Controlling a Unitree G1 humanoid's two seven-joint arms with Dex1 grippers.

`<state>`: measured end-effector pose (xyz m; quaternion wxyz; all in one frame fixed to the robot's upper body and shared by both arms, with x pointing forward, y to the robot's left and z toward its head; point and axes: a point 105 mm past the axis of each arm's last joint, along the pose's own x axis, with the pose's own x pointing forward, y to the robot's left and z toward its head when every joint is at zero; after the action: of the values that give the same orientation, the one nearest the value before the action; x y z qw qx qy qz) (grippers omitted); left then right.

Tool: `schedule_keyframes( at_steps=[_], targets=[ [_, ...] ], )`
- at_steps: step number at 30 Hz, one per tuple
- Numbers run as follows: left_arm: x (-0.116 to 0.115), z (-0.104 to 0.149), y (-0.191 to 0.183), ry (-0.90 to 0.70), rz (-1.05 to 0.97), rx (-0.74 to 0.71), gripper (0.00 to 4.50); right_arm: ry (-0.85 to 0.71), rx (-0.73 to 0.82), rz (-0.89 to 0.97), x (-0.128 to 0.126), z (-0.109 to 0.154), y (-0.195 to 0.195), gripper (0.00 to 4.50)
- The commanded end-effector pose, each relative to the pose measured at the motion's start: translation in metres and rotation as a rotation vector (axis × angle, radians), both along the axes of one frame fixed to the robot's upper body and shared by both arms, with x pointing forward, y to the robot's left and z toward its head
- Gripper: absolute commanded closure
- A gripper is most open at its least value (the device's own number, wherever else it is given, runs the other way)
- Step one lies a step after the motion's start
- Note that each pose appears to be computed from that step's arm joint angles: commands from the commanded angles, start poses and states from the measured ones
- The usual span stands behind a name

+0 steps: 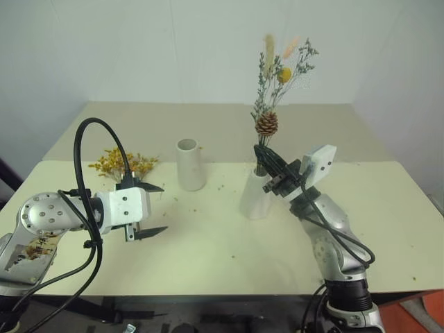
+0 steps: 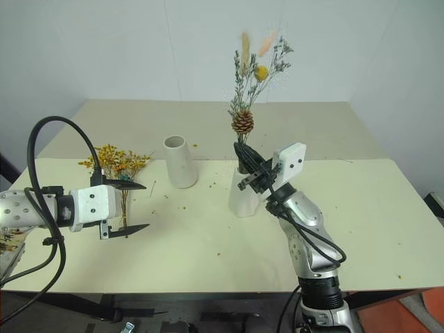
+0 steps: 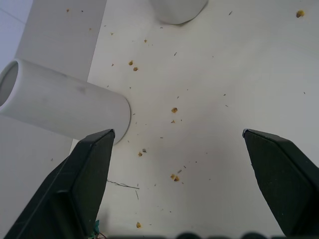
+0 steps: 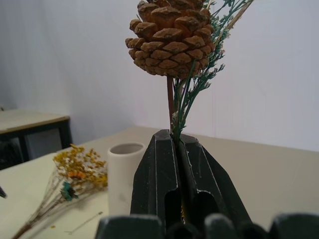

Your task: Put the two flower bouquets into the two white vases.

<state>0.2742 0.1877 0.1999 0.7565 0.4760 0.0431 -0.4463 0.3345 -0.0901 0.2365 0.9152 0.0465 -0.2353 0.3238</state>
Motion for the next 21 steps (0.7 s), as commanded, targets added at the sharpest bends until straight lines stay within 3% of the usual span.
schedule_keyframes(
  at_steps=[1, 8, 13, 21],
  targets=[
    [-0.002, 0.006, -0.003, -0.033, -0.013, 0.005, 0.00, -0.057, 0.002, -0.029, -0.002, 0.008, -0.006, 4.46],
    [-0.003, 0.005, -0.002, -0.033, -0.007, 0.006, 0.00, -0.062, 0.005, -0.048, 0.001, 0.005, -0.008, 4.46],
    [-0.004, 0.005, -0.001, -0.031, -0.003, 0.007, 0.00, -0.088, 0.005, -0.054, 0.000, 0.007, -0.012, 3.11],
    [-0.001, 0.005, -0.002, -0.031, -0.011, 0.011, 0.00, -0.103, -0.044, -0.052, -0.007, 0.006, -0.019, 0.25]
  ],
)
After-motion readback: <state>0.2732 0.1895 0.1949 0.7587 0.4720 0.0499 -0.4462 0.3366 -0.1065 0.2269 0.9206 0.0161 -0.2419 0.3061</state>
